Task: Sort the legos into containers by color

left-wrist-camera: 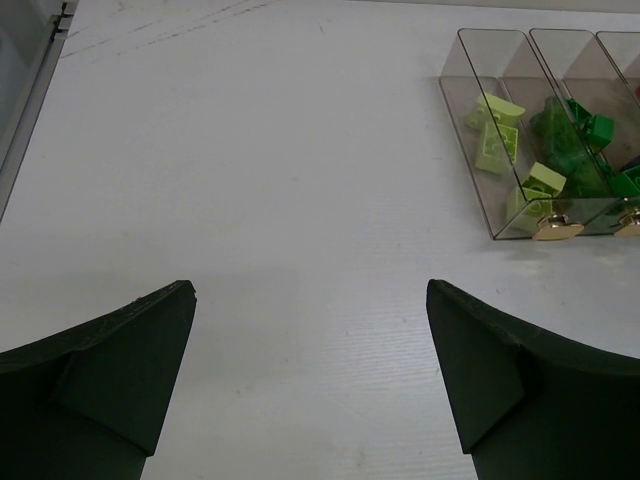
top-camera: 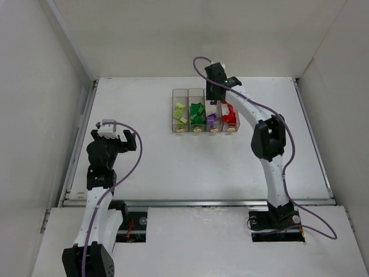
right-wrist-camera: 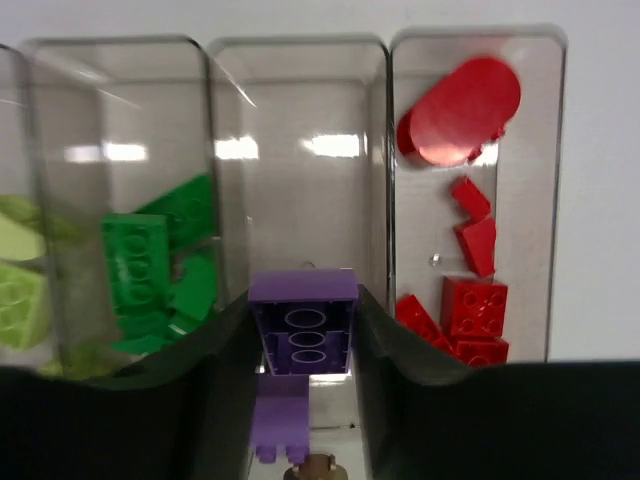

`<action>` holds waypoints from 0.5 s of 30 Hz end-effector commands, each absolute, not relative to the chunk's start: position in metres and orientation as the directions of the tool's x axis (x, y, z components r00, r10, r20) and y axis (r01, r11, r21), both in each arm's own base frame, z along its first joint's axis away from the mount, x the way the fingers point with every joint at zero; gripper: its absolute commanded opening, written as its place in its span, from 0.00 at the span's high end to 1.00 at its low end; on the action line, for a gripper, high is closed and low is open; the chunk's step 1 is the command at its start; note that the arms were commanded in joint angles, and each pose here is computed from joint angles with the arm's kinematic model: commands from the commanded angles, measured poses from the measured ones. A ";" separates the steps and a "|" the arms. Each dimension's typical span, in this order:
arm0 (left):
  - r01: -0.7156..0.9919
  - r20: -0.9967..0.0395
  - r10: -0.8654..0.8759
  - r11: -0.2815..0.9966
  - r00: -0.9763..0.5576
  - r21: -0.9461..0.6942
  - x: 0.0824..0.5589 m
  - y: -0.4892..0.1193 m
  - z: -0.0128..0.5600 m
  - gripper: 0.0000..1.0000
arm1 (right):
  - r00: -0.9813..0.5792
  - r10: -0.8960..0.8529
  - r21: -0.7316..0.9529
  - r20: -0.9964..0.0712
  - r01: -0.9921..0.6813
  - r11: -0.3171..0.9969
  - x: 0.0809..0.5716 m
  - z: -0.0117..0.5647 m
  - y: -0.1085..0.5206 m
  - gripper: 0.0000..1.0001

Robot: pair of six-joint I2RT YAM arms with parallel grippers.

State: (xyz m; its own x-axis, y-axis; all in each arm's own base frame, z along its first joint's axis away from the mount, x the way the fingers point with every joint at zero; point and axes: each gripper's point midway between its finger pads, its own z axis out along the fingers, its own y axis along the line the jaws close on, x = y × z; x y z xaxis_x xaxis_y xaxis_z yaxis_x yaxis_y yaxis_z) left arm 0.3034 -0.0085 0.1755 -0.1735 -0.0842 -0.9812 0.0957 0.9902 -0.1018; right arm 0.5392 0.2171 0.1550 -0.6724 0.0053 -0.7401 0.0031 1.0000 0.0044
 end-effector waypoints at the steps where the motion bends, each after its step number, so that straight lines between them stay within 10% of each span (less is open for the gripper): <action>1: 0.086 -0.992 -0.078 0.992 -0.103 -0.087 0.308 -0.005 0.198 0.01 | -0.674 -0.010 -0.038 -0.739 0.026 0.999 0.538 0.169 0.210 0.59; 2: 0.086 -0.992 -0.078 0.992 -0.104 -0.087 0.308 -0.005 0.198 0.01 | -0.674 -0.010 -0.038 -0.739 0.026 0.999 0.538 0.169 0.210 0.38; 5: 0.076 -0.991 -0.079 0.993 -0.112 -0.088 0.307 -0.003 0.196 0.01 | -0.658 -0.004 -0.035 -0.753 0.034 0.999 0.540 0.176 0.209 0.20; 15: 0.076 -0.990 -0.080 0.993 -0.113 -0.088 0.309 -0.003 0.197 0.01 | -0.460 0.109 0.065 -0.881 0.112 0.992 0.507 0.300 0.165 0.00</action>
